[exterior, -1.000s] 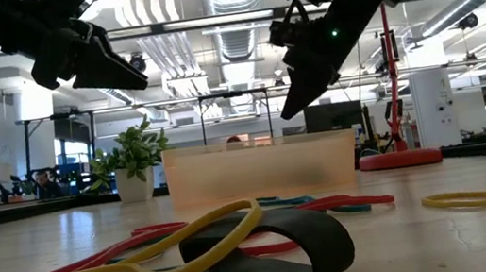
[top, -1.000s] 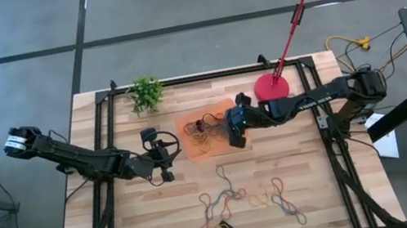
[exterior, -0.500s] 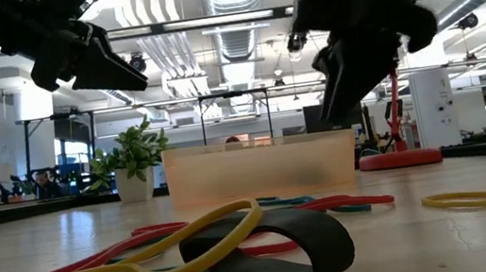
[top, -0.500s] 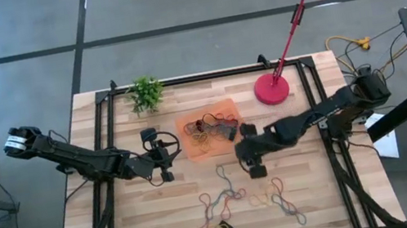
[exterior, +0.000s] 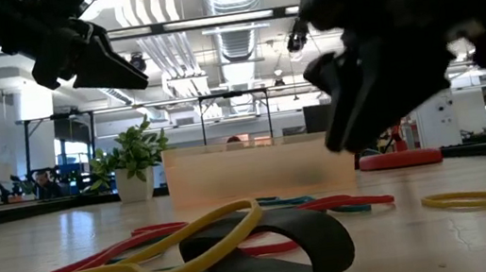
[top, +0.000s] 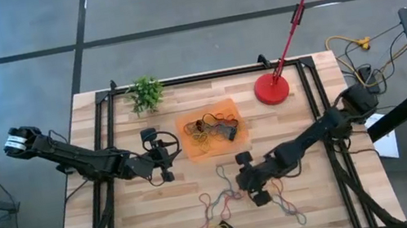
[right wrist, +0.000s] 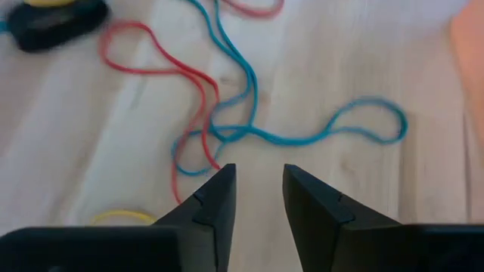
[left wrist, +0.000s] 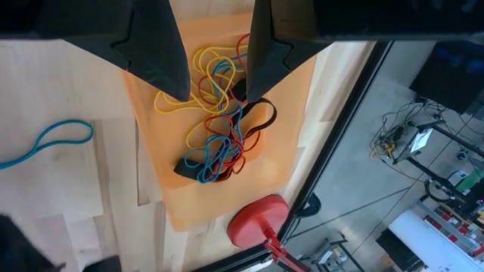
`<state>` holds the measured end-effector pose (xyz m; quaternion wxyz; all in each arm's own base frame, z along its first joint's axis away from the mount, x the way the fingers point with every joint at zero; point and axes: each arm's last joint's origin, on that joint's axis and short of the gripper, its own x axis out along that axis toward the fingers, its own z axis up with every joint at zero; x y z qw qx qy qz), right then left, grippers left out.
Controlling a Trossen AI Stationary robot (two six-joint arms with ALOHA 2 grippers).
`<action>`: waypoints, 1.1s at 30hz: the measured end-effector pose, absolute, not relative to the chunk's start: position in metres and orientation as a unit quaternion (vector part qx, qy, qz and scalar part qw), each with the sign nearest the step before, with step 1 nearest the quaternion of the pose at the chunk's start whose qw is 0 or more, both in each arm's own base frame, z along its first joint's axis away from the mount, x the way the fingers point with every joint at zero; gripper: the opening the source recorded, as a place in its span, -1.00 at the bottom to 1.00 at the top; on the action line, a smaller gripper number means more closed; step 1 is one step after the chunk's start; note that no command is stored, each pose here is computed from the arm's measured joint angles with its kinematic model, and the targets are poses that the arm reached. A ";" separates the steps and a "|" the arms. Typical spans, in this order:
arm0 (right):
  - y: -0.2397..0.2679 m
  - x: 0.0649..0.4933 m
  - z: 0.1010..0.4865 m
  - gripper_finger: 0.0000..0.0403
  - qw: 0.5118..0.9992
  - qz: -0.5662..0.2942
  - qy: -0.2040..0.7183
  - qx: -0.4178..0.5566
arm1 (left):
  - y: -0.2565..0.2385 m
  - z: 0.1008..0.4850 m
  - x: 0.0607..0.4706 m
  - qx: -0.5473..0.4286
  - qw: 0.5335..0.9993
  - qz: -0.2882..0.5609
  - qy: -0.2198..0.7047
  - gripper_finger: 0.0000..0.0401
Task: Pick and place rubber bands into bin
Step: Put the red rubber band into the orange bin
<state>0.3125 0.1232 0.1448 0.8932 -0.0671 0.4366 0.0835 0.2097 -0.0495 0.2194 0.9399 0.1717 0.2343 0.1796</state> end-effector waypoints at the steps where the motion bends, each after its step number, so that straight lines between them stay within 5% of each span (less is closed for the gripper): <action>1: 0.123 0.313 0.141 -0.52 0.891 0.081 0.442 -0.065 | -0.050 0.219 0.210 0.171 0.940 0.180 0.233 -0.42; 27: 0.130 0.323 0.108 -0.67 0.880 0.109 0.462 -0.026 | -0.050 0.220 0.210 0.168 0.942 0.180 0.228 -0.42; 33: 0.130 0.322 0.108 -0.84 0.879 0.111 0.464 -0.026 | -0.050 0.220 0.210 0.168 0.942 0.180 0.228 -0.42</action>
